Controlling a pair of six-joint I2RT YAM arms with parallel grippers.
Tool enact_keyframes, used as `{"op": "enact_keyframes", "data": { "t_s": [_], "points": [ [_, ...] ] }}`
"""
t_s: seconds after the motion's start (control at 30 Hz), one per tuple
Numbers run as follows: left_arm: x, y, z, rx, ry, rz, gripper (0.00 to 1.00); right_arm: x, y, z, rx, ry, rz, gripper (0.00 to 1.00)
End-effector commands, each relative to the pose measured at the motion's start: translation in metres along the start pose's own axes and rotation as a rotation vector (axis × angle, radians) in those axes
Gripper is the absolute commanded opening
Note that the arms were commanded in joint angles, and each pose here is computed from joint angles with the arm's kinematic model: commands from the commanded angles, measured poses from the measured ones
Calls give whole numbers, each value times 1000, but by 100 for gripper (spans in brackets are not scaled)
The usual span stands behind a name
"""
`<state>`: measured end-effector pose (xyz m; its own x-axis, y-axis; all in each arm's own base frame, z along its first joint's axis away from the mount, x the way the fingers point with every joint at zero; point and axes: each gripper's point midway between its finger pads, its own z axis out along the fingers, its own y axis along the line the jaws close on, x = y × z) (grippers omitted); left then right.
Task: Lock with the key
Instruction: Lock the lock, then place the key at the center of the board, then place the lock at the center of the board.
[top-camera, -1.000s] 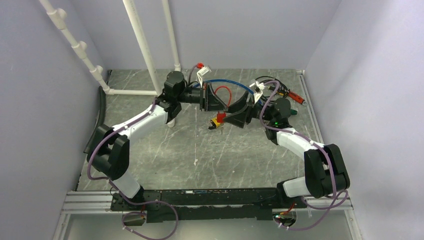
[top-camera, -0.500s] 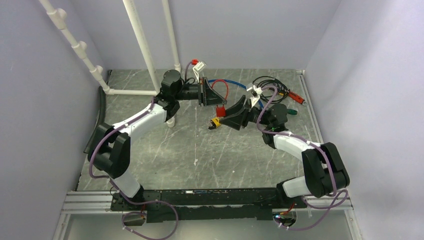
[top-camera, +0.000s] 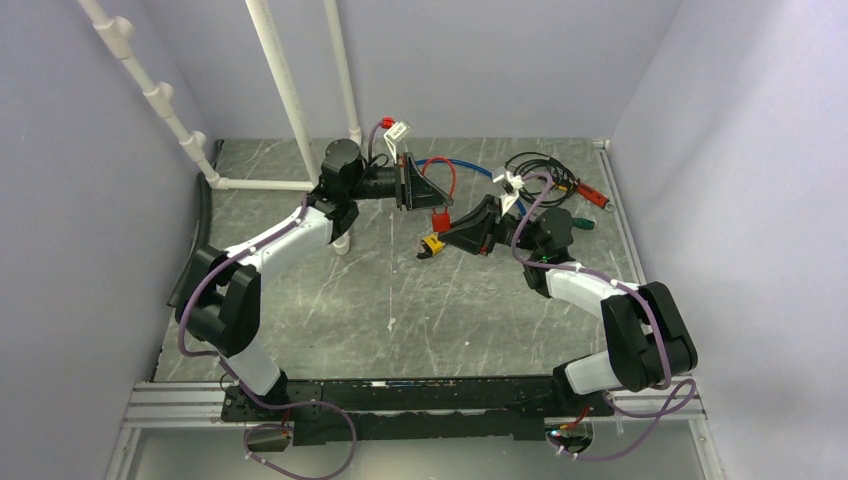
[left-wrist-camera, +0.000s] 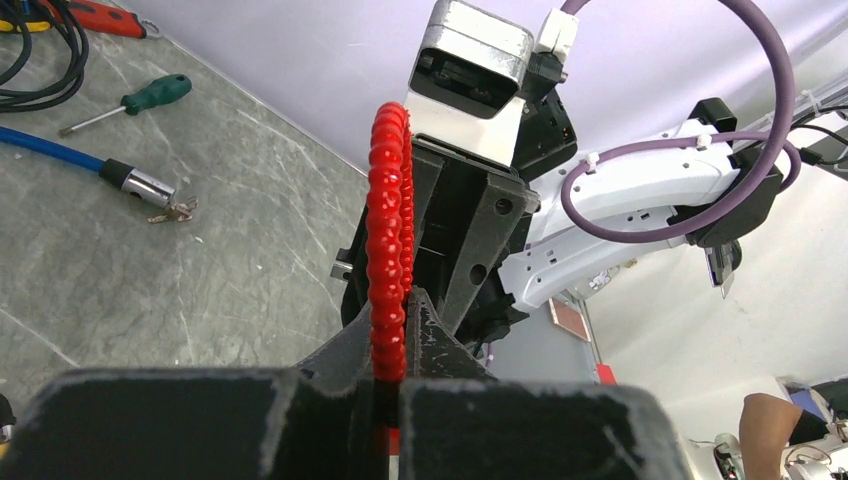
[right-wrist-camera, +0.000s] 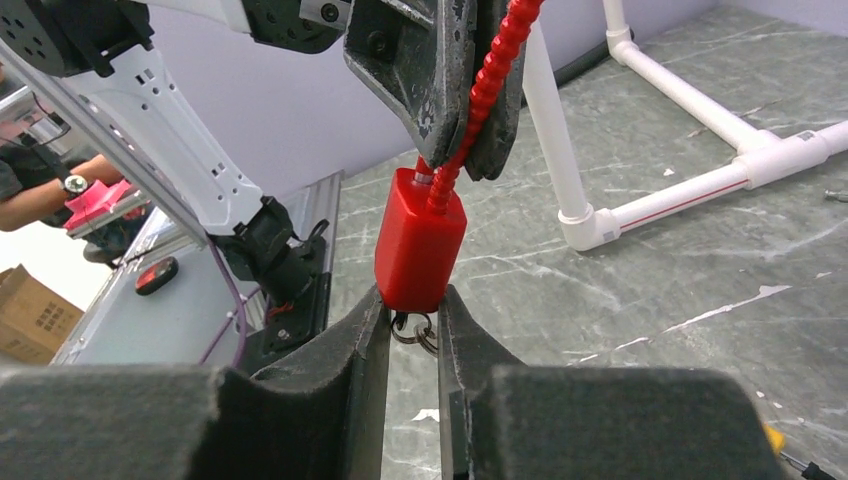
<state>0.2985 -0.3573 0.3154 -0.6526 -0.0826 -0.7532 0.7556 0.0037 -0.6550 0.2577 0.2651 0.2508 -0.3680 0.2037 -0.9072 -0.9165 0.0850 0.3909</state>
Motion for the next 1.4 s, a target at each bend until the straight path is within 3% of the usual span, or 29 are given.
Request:
{"op": "enact_keyframes", "data": {
  "t_s": [0.0, 0.4, 0.83, 1.03, 1.2, 1.37],
  "points": [
    [-28, -11, 1, 15, -72, 101, 0, 2, 1, 0, -3, -5, -42, 0],
    [-57, -8, -2, -11, -132, 198, 0, 44, -6, -6, 17, 74, 79, 0],
    [-44, -7, -5, -26, -85, 194, 0, 42, -7, -10, 23, 115, -9, 0],
    [-12, 3, -10, -84, 29, 178, 0, 47, -19, -31, 89, 163, -29, 0],
    [42, -1, -20, -123, 248, 201, 0, 48, -27, -45, 126, 258, -60, 0],
    [91, -14, -60, -166, 464, 236, 0, 57, -12, -44, 92, 384, -116, 0]
  ]
}}
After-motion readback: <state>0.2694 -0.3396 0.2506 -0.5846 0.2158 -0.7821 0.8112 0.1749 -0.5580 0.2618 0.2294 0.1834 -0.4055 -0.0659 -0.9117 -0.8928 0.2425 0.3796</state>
